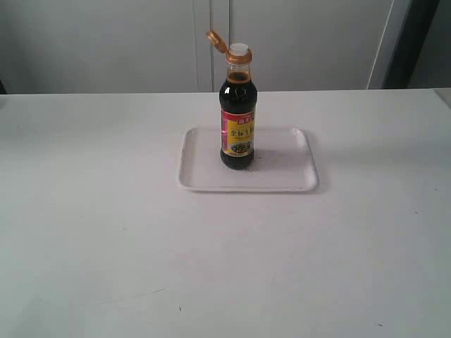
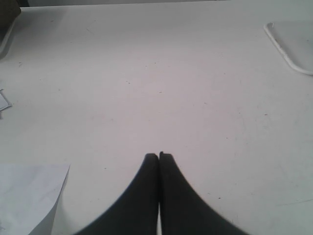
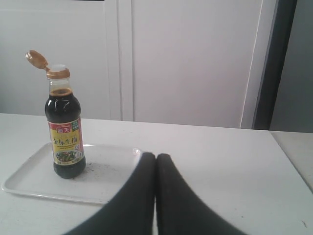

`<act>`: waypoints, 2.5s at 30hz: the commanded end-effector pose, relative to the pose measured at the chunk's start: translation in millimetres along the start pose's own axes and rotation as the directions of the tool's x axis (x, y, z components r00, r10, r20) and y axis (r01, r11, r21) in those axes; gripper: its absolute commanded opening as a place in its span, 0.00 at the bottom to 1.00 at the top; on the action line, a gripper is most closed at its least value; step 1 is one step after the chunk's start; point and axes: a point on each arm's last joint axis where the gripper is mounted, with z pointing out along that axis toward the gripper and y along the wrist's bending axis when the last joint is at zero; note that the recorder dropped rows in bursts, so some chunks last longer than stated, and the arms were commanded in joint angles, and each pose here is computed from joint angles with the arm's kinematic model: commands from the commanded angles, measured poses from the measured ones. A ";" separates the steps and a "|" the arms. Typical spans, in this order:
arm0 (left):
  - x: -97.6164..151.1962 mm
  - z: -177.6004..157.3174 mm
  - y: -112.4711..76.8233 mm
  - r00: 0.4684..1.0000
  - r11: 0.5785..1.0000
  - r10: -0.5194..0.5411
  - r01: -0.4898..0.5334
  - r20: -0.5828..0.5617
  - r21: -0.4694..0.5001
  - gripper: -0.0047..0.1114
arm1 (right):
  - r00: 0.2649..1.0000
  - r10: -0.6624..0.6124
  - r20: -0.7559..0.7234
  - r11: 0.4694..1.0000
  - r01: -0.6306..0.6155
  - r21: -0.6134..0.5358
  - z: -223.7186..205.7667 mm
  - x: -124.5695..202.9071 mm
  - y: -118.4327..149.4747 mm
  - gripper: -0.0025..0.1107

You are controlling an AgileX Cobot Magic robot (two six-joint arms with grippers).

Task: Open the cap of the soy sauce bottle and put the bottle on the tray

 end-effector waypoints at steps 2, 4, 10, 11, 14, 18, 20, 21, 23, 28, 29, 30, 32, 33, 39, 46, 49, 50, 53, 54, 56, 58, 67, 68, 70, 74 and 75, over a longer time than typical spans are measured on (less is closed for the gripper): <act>1.5 0.2 -0.1 1.000 1.000 -0.006 0.006 -0.004 -0.001 0.04 | 1.000 -0.005 0.003 1.000 0.005 -0.001 -0.4 0.8 0.0 0.02; 1.5 0.2 -0.1 1.000 1.000 -0.006 0.006 -0.004 -0.001 0.04 | 1.000 -0.005 0.003 1.000 0.005 -0.001 -0.4 0.8 0.0 0.02; 1.5 0.2 -0.1 1.000 1.000 -0.006 0.006 -0.004 -0.001 0.04 | 1.000 -0.005 0.003 1.000 0.005 -0.001 -0.4 0.8 0.0 0.02; 1.5 0.2 -0.1 1.000 1.000 -0.006 0.006 -0.004 -0.001 0.04 | 1.000 -0.005 0.003 1.000 0.005 -0.001 -0.4 0.8 0.0 0.02; 1.5 0.2 -0.1 1.000 1.000 -0.006 0.006 -0.004 -0.001 0.04 | 1.000 -0.005 0.003 1.000 0.005 -0.001 -0.4 0.8 0.0 0.02; 1.5 0.2 -0.1 1.000 1.000 -0.006 0.006 -0.004 -0.001 0.04 | 1.000 -0.007 0.003 1.000 0.007 0.000 -0.4 0.8 0.0 0.02; 1.5 0.2 -0.1 1.000 1.000 -0.006 0.006 -0.004 -0.001 0.04 | 0.999 -0.039 0.001 0.999 0.039 0.006 -0.4 1.0 -0.6 0.02; 1.5 0.2 -0.1 1.000 1.000 -0.006 0.006 -0.004 -0.001 0.04 | 0.999 -0.039 0.001 0.999 0.039 0.006 -0.4 1.0 -0.6 0.02; 1.5 0.2 -0.1 1.000 1.000 -0.006 0.006 -0.004 -0.001 0.04 | 0.999 -0.035 0.001 0.999 0.035 0.006 -0.4 1.0 -0.6 0.02; 1.5 0.2 -0.1 1.000 1.000 -0.006 0.006 -0.004 -0.001 0.04 | 0.999 -0.033 0.001 0.999 0.033 0.005 -0.4 1.0 -0.5 0.02; 1.5 0.2 -0.1 1.000 1.000 -0.006 0.006 -0.004 -0.001 0.04 | 0.999 -0.033 0.001 0.999 0.033 0.005 -0.4 1.0 -0.5 0.02; 1.5 0.2 -0.1 1.000 1.000 -0.006 0.006 -0.004 -0.001 0.04 | 0.999 -0.033 0.001 0.999 0.033 0.005 -0.4 1.0 -0.5 0.02; 1.5 0.2 -0.1 1.000 1.000 -0.006 0.006 -0.004 -0.001 0.04 | 0.999 -0.033 0.001 0.999 0.033 0.005 -0.4 1.0 -0.5 0.02; 1.5 0.2 -0.1 1.000 1.000 -0.006 0.006 -0.004 -0.001 0.04 | 0.999 -0.033 0.001 0.999 0.033 0.005 -0.4 1.0 -0.5 0.02; 1.5 0.2 -0.1 1.000 1.000 -0.006 0.006 -0.004 -0.001 0.04 | 0.998 -0.064 -0.009 0.997 0.064 0.036 -0.3 2.1 -3.4 0.02; 1.5 0.2 -0.1 1.000 1.000 -0.006 0.006 -0.004 -0.001 0.04 | 0.999 -0.046 -0.020 0.996 0.047 0.071 -0.5 3.6 -6.7 0.02; 1.5 0.2 -0.1 1.000 1.000 -0.006 0.006 -0.004 -0.001 0.04 | 0.999 -0.034 -0.036 0.997 0.036 0.071 0.4 9.5 -6.8 0.02; 1.5 0.2 -0.1 1.000 1.000 -0.006 0.006 -0.004 -0.001 0.04 | 0.999 -0.018 -0.044 0.997 0.021 0.071 0.7 14.0 -7.0 0.02; 1.5 0.2 -0.1 1.000 1.000 -0.006 0.006 -0.004 -0.001 0.04 | 0.998 0.034 -0.056 0.997 -0.029 0.075 -1.0 33.1 -7.4 0.02; 1.5 0.2 -0.1 1.000 1.000 -0.006 0.006 -0.004 -0.001 0.04 | 0.998 0.031 -0.048 0.997 -0.027 0.074 -2.6 36.5 -7.4 0.02; 1.5 0.2 -0.1 1.000 1.000 -0.006 0.006 -0.004 -0.001 0.04 | 0.998 0.012 -0.067 0.997 -0.007 0.076 -3.3 45.5 -7.8 0.02; 1.5 0.2 -0.1 1.000 1.000 -0.006 0.006 -0.004 -0.001 0.04 | 0.995 0.001 -0.104 0.997 0.008 0.080 -2.0 54.9 -8.5 0.02; 1.5 0.2 -0.1 1.000 1.000 -0.006 0.006 -0.004 -0.001 0.04 | 0.988 -0.015 -0.153 0.996 0.028 0.082 0.5 73.2 -9.6 0.02; 1.5 0.2 -0.1 1.000 1.000 -0.006 0.006 -0.004 -0.001 0.04 | 0.988 -0.019 -0.153 0.996 0.032 0.082 0.5 73.2 -9.7 0.02; 1.5 0.2 -0.1 1.000 1.000 -0.006 0.006 -0.004 -0.001 0.04 | 0.987 -0.033 -0.157 0.995 0.047 0.083 0.4 73.4 -9.9 0.02; 1.5 0.2 -0.1 1.000 1.000 -0.006 0.006 -0.004 -0.001 0.04 | 0.977 -0.026 -0.211 0.995 0.045 0.084 -0.5 78.3 -10.2 0.02; 1.5 0.2 -0.1 1.000 1.000 -0.006 0.006 -0.004 -0.001 0.04 | 0.977 -0.024 -0.211 0.995 0.043 0.085 -0.5 78.3 -10.2 0.02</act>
